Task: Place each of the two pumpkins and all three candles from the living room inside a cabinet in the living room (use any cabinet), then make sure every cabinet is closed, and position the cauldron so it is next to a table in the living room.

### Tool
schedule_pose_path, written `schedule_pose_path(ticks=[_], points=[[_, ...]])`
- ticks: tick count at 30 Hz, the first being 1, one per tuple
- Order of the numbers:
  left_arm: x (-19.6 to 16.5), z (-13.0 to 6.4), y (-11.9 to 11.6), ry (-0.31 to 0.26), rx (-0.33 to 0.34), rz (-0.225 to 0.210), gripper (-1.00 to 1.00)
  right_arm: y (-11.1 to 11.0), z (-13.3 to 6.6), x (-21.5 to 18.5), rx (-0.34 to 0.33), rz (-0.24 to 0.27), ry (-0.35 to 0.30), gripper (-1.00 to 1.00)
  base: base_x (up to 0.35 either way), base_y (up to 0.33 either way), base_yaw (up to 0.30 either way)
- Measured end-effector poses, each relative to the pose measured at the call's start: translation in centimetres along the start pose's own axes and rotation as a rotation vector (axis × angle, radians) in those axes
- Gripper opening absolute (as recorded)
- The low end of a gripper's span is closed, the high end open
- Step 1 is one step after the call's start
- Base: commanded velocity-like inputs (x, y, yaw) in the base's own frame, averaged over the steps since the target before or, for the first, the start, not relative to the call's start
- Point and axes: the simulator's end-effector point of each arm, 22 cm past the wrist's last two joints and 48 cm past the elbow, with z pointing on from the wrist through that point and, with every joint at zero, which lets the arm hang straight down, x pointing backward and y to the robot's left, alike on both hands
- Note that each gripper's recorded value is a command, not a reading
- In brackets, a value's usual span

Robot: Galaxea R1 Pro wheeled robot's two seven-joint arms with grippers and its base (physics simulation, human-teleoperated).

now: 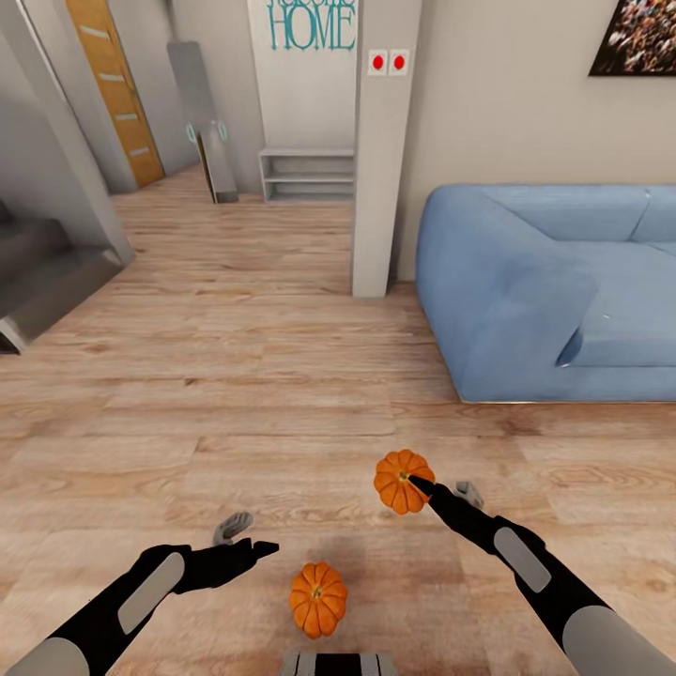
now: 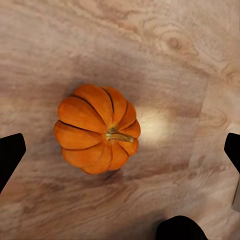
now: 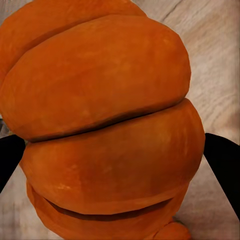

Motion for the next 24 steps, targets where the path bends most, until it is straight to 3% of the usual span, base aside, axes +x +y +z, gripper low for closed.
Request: schedule_pose_path(ticks=[11, 15, 19, 22, 24], points=[[1.5, 1.6, 1.0, 0.034, -0.009, -0.019, 1.0, -2.1, 0.8, 1.4, 0.026, 0.02, 0.024, -1.0, 0.0, 0.0, 0.0], [2.3, 2.1, 2.2, 0.056, -0.046, 0.025, 1.0, -1.9, 1.2, 1.7, 0.009, 0.025, 0.034, -1.0, 0.0, 0.0, 0.0], [2.4, 3.0, 2.6, 0.035, -0.058, 0.048, 1.0, -1.5, 1.5, 2.1, -0.006, 0.026, 0.057, -1.0, 0.0, 0.0, 0.0], [3.0, 3.5, 3.4, 0.044, -0.071, 0.04, 1.0, 1.0, 2.1, 2.4, -0.058, 0.017, 0.098, -1.0, 0.0, 0.0, 0.0], [3.4, 3.7, 3.8, 0.05, -0.077, 0.036, 1.0, 4.8, 2.4, 1.7, -0.131, -0.031, 0.108, -1.0, 0.0, 0.0, 0.0]])
